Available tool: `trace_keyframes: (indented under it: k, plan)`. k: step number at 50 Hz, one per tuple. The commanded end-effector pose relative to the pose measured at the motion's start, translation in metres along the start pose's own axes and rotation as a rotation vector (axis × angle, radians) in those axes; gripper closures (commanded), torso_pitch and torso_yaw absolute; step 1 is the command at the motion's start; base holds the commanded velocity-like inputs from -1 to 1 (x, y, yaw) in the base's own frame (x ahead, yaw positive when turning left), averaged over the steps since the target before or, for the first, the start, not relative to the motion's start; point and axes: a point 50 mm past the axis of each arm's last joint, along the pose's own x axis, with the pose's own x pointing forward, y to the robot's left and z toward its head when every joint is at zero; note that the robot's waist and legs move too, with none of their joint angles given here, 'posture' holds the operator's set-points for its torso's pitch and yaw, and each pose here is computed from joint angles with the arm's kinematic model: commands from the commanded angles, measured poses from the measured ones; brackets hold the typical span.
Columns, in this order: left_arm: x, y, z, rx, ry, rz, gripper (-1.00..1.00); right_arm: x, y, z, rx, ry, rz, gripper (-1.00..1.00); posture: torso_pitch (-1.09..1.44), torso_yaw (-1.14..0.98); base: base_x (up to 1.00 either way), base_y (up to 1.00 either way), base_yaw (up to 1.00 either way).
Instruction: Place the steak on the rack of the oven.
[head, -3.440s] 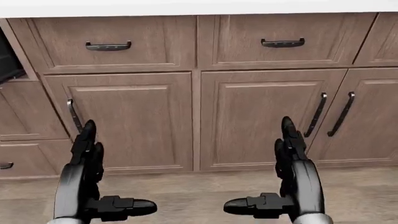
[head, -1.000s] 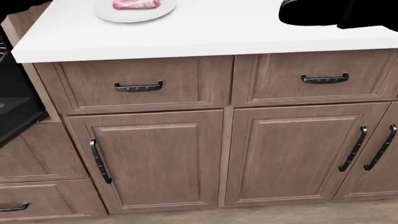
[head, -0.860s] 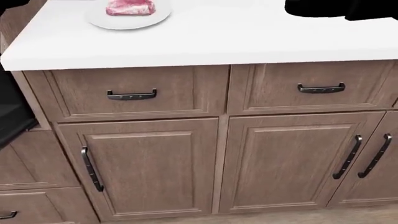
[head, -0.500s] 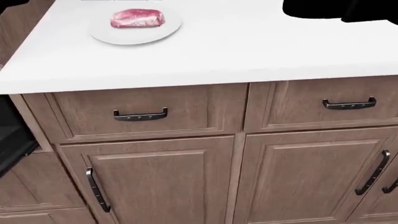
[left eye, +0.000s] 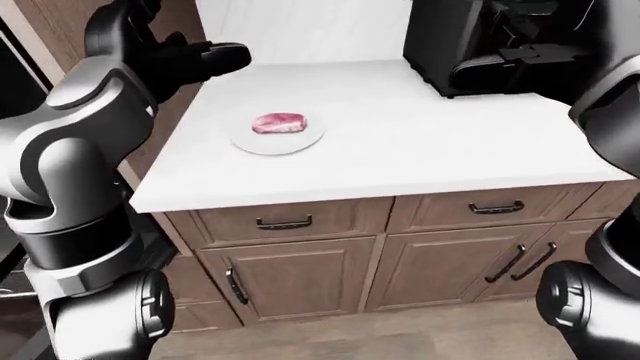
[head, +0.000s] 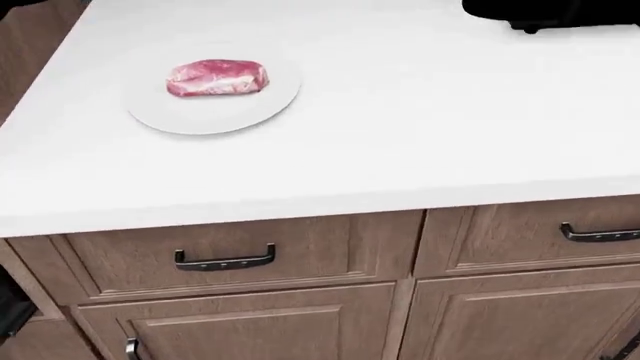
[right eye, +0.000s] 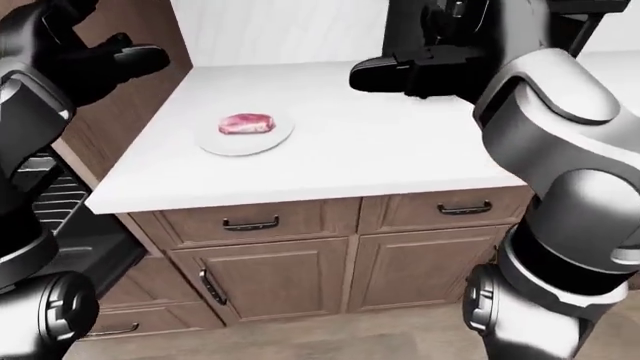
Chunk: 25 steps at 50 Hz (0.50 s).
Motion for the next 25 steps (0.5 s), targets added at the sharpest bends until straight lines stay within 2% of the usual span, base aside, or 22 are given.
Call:
trace_keyframes:
  k: [1,25]
  plan:
    - [-0.0031,0.0013,0.0147,-0.009,-0.067,0.006,-1.00,-0.0016,0.0015,0.0107,0.002,-0.055,0.006,-1.00,0.00,0.00,0.27,0.11,0.00]
    - [-0.0034,0.0002,0.0144,-0.006,-0.066,0.004,-1.00,-0.0003,0.0020,0.0087,0.000,-0.045,0.005,-1.00,0.00,0.00,0.23,0.09,0.00]
